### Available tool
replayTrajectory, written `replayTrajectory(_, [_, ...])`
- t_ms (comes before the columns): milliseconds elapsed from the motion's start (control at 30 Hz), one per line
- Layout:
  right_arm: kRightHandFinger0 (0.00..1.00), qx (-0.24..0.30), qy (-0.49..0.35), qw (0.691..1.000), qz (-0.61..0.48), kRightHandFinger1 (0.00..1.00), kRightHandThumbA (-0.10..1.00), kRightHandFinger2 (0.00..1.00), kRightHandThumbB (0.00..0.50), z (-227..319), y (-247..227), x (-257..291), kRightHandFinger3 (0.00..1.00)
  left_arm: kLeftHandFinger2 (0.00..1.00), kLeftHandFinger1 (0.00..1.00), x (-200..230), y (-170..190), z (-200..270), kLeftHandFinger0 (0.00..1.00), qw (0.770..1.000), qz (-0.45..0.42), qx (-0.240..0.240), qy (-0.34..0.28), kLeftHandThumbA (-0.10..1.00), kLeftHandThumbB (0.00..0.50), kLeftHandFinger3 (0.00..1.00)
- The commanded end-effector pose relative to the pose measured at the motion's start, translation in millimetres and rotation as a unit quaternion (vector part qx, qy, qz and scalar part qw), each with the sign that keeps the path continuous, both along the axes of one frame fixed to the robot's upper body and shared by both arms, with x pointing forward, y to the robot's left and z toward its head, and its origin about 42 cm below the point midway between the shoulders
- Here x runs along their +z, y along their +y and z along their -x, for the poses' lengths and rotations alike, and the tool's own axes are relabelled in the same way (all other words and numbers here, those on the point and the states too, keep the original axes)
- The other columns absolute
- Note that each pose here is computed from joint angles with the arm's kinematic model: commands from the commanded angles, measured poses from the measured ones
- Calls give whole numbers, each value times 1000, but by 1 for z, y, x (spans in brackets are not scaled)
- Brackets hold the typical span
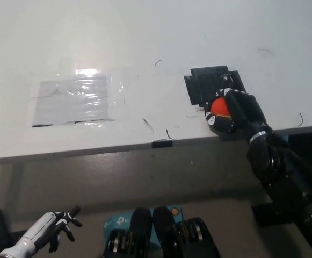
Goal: The robot uses right hand to squeeze a small tennis ball placed on the black area of the table
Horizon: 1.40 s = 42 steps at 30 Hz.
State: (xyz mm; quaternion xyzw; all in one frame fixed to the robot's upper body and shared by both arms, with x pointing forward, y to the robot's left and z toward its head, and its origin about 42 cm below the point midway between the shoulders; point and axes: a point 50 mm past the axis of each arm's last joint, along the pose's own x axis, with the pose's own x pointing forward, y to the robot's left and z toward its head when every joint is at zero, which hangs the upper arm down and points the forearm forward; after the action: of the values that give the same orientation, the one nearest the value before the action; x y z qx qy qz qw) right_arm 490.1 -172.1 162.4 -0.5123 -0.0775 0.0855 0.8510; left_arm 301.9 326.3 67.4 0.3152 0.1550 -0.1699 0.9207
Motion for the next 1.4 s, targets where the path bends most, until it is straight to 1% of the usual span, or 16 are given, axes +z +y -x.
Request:
replayTrajectory(0, [0, -24, -7, 999, 27, 154, -100, 471, 20, 19, 3, -36, 111, 366, 131, 10, 0, -5, 173, 1000, -2, -16, -17, 1000, 500, 523])
replayTrajectory(33, [0, -30, -25, 999, 22, 129, -100, 442, 60, 20, 2, -35, 228, 369, 140, 11, 0, -5, 182, 1000, -3, -16, -16, 1000, 500, 532])
replayTrajectory(67, [0, -47, -69, 996, -19, 83, -100, 429, 55, 24, -4, -36, 16, 361, 130, 9, 0, -3, 174, 1000, -4, -16, -14, 1000, 500, 522])
replayTrajectory(100, [0, -50, -77, 995, -26, 96, -100, 484, 42, 24, -5, -36, 44, 365, 130, 9, 0, -3, 168, 1000, -3, -17, -15, 1000, 497, 519])
replayTrajectory(200, [0, -63, -106, 990, -74, 113, -100, 533, 115, 27, -12, -36, 472, 349, 114, 7, 1, 2, 142, 1000, 3, -16, -11, 1000, 500, 492])
replayTrajectory(267, [0, -67, -123, 982, -125, 88, -100, 504, 224, 29, -15, -32, 452, 354, 123, 5, 2, 5, 150, 1000, 2, -12, -6, 1000, 497, 504])
replayTrajectory(500, [0, -107, -170, 949, -244, 0, -100, 393, 214, 23, -15, 3, 370, 381, 162, 3, 5, 10, 187, 1000, -9, -13, -12, 1000, 487, 540])
replayTrajectory(633, [0, -130, -220, 891, -376, 53, -100, 378, 206, 22, -21, 42, 333, 365, 146, 1, 7, 12, 160, 1000, 1, -5, -8, 1000, 478, 517])
replayTrajectory(733, [0, -171, -206, 839, -473, 0, -100, 201, 235, 21, -21, 60, 115, 349, 129, 1, 9, 14, 146, 1000, -3, -2, -5, 1000, 478, 522])
replayTrajectory(767, [0, -160, -186, 749, -616, 0, -100, 83, 177, 20, -25, 77, 61, 350, 136, 1, 9, 14, 163, 1000, 0, -3, -4, 1000, 487, 526])
replayTrajectory(833, [0, -159, -177, 696, -678, 0, -100, 73, 149, 21, -31, 89, 53, 341, 121, 1, 8, 14, 155, 1000, -1, -8, -5, 1000, 471, 547])
replayTrajectory(900, [0, -173, -162, 599, -765, 0, -100, 103, 149, 21, -37, 104, 101, 337, 126, 0, 9, 13, 163, 1000, -4, -6, -3, 1000, 475, 565])
replayTrajectory(933, [0, -174, -160, 595, -769, 0, -100, 106, 148, 21, -37, 104, 103, 336, 126, 0, 9, 13, 165, 1000, -4, -6, -3, 1000, 474, 563])
replayTrajectory(1033, [0, -170, -123, 477, -854, 0, -100, 186, 66, 21, -40, 114, 234, 325, 123, 0, 9, 15, 160, 1000, 0, -1, -1, 1000, 478, 524])
replayTrajectory(1200, [0, -159, -84, 423, -888, 0, -100, 245, 0, 24, -38, 109, 452, 333, 123, 2, 9, 13, 161, 1000, 0, -5, -5, 1000, 465, 537])
replayTrajectory(1367, [0, -152, -75, 481, -860, 0, -100, 214, 40, 26, -33, 102, 477, 345, 133, 3, 8, 8, 164, 1000, 7, -3, -10, 1000, 498, 511])
